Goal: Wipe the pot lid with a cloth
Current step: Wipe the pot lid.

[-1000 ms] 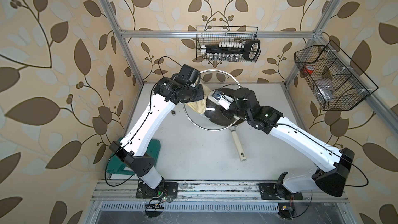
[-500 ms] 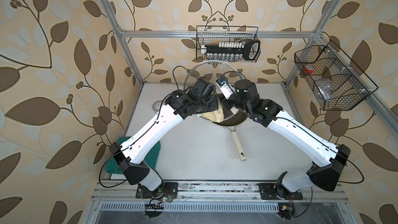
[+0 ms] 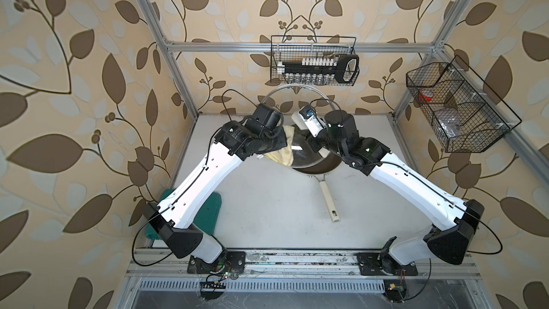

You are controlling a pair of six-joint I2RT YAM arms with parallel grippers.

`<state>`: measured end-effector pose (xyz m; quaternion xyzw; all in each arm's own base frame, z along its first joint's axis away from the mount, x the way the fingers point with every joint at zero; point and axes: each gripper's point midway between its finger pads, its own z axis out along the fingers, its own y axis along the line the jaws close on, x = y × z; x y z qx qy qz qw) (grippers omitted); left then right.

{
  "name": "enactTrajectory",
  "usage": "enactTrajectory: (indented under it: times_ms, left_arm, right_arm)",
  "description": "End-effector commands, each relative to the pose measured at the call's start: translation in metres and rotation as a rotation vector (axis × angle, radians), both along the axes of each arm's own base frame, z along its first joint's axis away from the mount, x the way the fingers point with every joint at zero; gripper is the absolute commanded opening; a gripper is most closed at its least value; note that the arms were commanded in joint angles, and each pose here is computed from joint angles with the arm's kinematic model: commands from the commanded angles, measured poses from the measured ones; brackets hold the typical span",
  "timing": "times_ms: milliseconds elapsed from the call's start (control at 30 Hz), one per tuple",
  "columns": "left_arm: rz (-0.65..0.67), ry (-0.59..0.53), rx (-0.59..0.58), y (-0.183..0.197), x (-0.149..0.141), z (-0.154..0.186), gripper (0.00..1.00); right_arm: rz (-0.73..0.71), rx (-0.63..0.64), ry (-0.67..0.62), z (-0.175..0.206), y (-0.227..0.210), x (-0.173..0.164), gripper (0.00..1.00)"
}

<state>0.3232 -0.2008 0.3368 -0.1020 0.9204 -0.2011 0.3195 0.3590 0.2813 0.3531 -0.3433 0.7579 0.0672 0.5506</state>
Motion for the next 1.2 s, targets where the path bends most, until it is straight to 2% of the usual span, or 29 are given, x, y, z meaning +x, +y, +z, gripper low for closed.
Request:
enactTrajectory:
  times_ms: [0, 167, 367, 567, 933, 1033, 1167]
  left_arm:
    - [0.008, -0.058, 0.007, 0.022, 0.005, 0.021, 0.00]
    - [-0.022, -0.073, 0.013, 0.021, 0.027, 0.027, 0.00]
    - [-0.112, -0.098, 0.015, -0.001, 0.047, 0.044, 0.00]
    - [-0.180, -0.065, -0.013, -0.025, 0.061, 0.045, 0.00]
    - [-0.296, -0.033, -0.049, -0.086, 0.041, 0.034, 0.00]
    - [-0.280, -0.038, -0.041, -0.082, 0.041, 0.035, 0.00]
    - [-0.215, -0.106, -0.024, -0.059, 0.044, 0.055, 0.00]
  right_arm:
    - [0.126, 0.208, -0.314, 0.111, 0.001, -0.030, 0.00]
    - [0.243, 0.115, -0.337, 0.096, 0.008, -0.050, 0.00]
    - [0.335, -0.024, -0.385, 0.079, 0.027, -0.070, 0.00]
    - [0.396, -0.108, -0.426, 0.071, 0.054, -0.078, 0.00]
    - [0.396, -0.124, -0.481, 0.081, 0.077, -0.066, 0.00]
    - [0.373, -0.101, -0.473, 0.083, 0.072, -0.063, 0.00]
    - [0.328, -0.058, -0.439, 0.082, 0.057, -0.056, 0.00]
